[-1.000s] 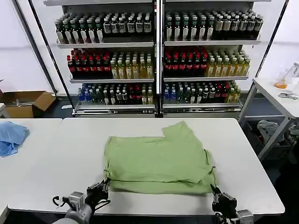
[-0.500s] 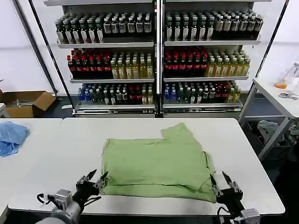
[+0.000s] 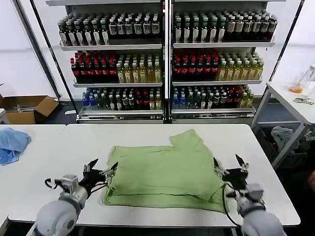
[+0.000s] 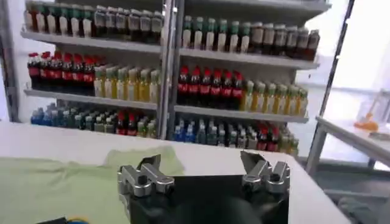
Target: Fold and organize the clothes.
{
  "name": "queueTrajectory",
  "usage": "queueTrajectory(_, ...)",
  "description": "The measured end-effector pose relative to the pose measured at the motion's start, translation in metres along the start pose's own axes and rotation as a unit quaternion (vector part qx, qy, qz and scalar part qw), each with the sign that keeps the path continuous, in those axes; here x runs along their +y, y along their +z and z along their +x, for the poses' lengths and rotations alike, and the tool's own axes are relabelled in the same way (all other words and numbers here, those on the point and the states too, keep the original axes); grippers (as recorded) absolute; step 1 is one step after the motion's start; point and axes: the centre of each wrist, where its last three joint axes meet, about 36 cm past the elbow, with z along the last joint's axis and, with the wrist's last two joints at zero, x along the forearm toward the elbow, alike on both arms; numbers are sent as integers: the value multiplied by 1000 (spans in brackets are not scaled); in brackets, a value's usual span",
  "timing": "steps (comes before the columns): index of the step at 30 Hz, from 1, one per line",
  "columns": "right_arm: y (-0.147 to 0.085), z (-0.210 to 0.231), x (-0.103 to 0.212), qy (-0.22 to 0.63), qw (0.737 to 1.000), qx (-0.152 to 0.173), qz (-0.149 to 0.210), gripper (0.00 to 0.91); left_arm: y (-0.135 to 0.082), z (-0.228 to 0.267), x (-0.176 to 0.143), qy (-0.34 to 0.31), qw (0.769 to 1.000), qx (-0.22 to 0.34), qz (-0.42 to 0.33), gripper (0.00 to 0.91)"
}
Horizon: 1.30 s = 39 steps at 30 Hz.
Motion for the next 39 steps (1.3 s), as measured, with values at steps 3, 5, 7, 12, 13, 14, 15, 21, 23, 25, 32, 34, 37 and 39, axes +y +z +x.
queueTrajectory(3, -6, -31, 3, -7, 1000, 21, -5, 907, -6, -23, 5, -5, 1000, 5, -3, 907)
queueTrajectory(5, -10, -51, 6, -11, 999, 32, -8, 907, -10, -39, 8, -8, 1000, 11, -7, 907)
queueTrajectory(7, -14, -70, 8, -16, 999, 43, -9, 907, -13, -55, 12, -11, 1000, 18, -11, 907)
queueTrajectory(12, -25, -114, 18, -26, 997, 67, -11, 907, -17, -93, 18, -15, 999, 37, -15, 907)
queueTrajectory(13, -27, -123, 20, -28, 997, 71, -11, 907, -18, -99, 18, -16, 999, 41, -16, 907)
queueTrajectory(14, -29, -131, 22, -30, 997, 76, -12, 907, -18, -106, 19, -17, 999, 45, -17, 907)
queueTrajectory(15, -30, -139, 23, -29, 996, 81, -12, 907, -19, -111, 20, -19, 999, 48, -17, 907)
queueTrajectory(21, -38, -180, 28, -26, 994, 107, -14, 907, -22, -143, 22, -24, 997, 65, -20, 907)
queueTrajectory(23, -38, -192, 30, -25, 993, 116, -16, 907, -23, -151, 22, -25, 997, 71, -20, 907)
queueTrajectory(25, -39, -203, 32, -24, 992, 124, -17, 907, -24, -159, 24, -27, 997, 76, -20, 907)
queueTrajectory(32, -38, -230, 37, -20, 988, 149, -21, 907, -24, -176, 28, -31, 995, 91, -15, 907)
queueTrajectory(34, -36, -236, 39, -21, 987, 158, -24, 907, -24, -179, 29, -33, 995, 94, -13, 907)
queueTrajectory(37, -36, -244, 41, -22, 986, 165, -27, 907, -24, -183, 31, -34, 995, 98, -8, 343)
queueTrajectory(39, -36, -248, 43, -25, 985, 169, -28, 907, -23, -185, 32, -32, 994, 101, -2, 81)
